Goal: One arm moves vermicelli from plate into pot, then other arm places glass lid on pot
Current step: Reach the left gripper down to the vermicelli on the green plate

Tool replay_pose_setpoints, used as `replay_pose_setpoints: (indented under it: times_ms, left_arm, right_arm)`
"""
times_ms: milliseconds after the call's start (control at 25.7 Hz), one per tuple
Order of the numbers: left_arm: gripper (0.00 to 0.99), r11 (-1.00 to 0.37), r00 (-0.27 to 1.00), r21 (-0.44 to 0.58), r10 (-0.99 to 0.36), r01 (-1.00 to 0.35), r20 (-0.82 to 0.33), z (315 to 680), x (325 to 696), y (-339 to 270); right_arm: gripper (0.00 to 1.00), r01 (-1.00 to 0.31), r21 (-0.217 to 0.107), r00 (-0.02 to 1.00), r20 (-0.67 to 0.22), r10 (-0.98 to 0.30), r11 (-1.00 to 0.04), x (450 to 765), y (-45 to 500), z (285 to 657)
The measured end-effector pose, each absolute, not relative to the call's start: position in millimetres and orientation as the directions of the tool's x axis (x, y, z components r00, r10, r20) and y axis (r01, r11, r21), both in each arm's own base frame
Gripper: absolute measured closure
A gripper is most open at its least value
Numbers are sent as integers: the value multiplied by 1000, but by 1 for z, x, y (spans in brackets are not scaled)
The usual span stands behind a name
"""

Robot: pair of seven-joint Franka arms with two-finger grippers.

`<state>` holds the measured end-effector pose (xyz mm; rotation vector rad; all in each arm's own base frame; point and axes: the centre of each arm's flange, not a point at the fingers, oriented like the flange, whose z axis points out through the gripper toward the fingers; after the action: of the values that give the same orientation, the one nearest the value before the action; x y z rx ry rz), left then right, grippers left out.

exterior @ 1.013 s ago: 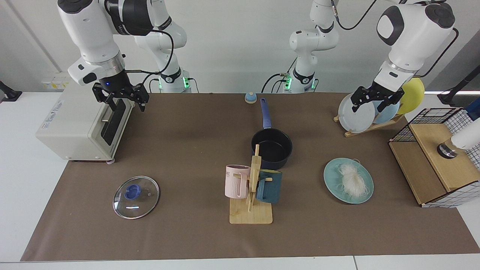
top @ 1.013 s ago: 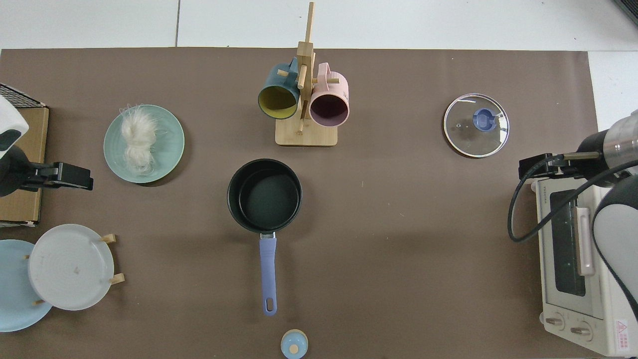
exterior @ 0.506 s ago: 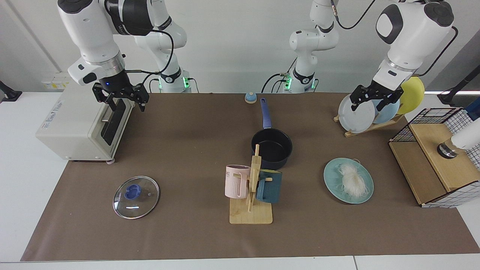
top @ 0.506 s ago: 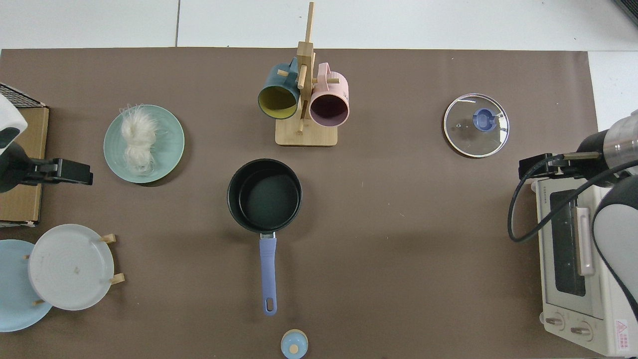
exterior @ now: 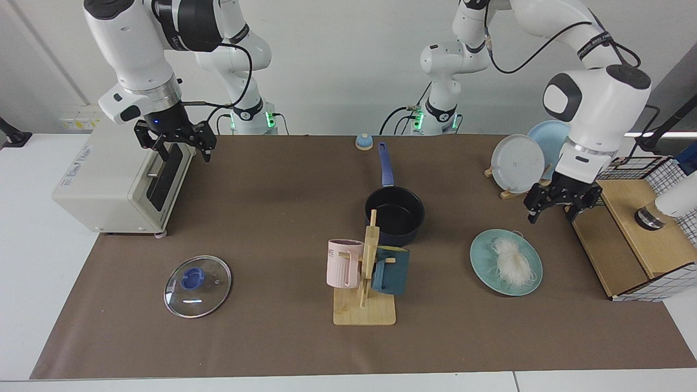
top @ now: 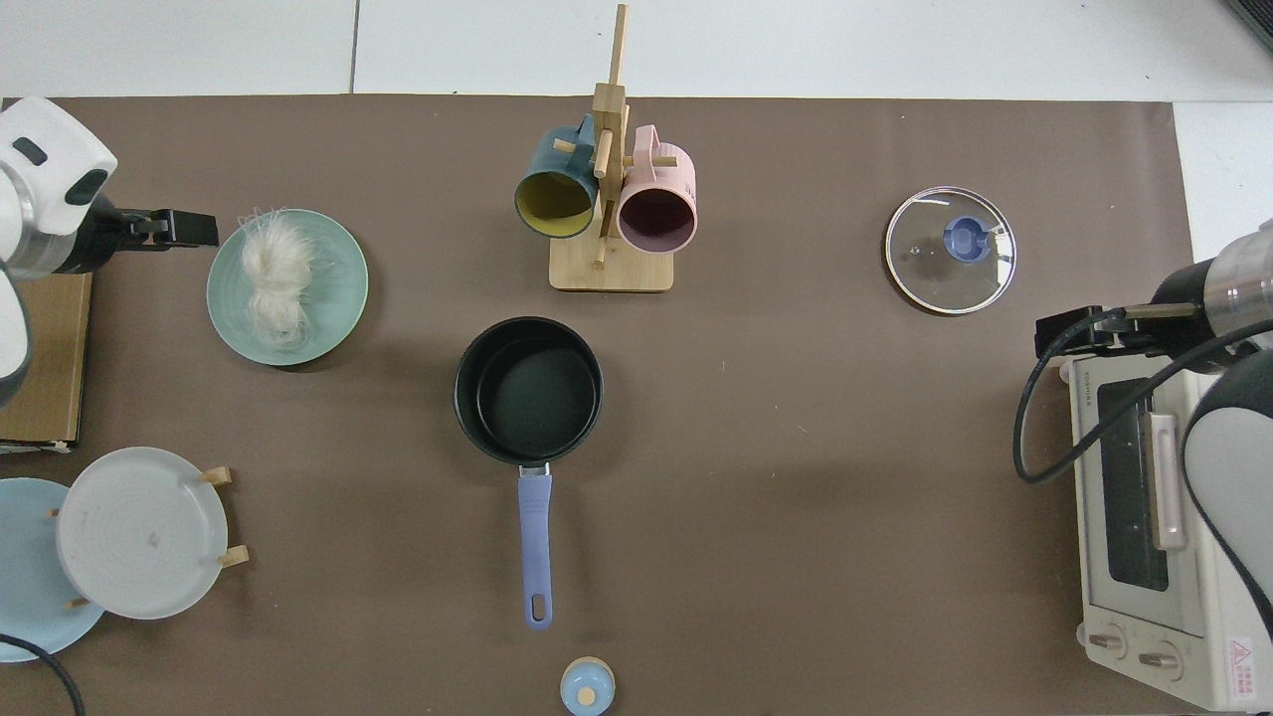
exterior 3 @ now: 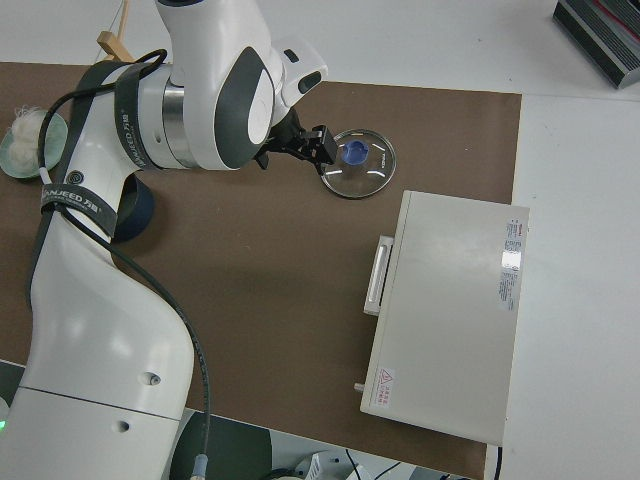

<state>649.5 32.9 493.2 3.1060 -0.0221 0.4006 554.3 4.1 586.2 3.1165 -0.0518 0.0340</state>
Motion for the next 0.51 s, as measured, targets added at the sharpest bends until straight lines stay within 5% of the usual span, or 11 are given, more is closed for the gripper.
replay_pose_setpoints:
  times_ms: [506]
  left_arm:
    - [0,-998,976,36,56,50,211,366,687,29]
  right_arm:
    - [0,-34,25,999,14,-33,-999,553,4,586]
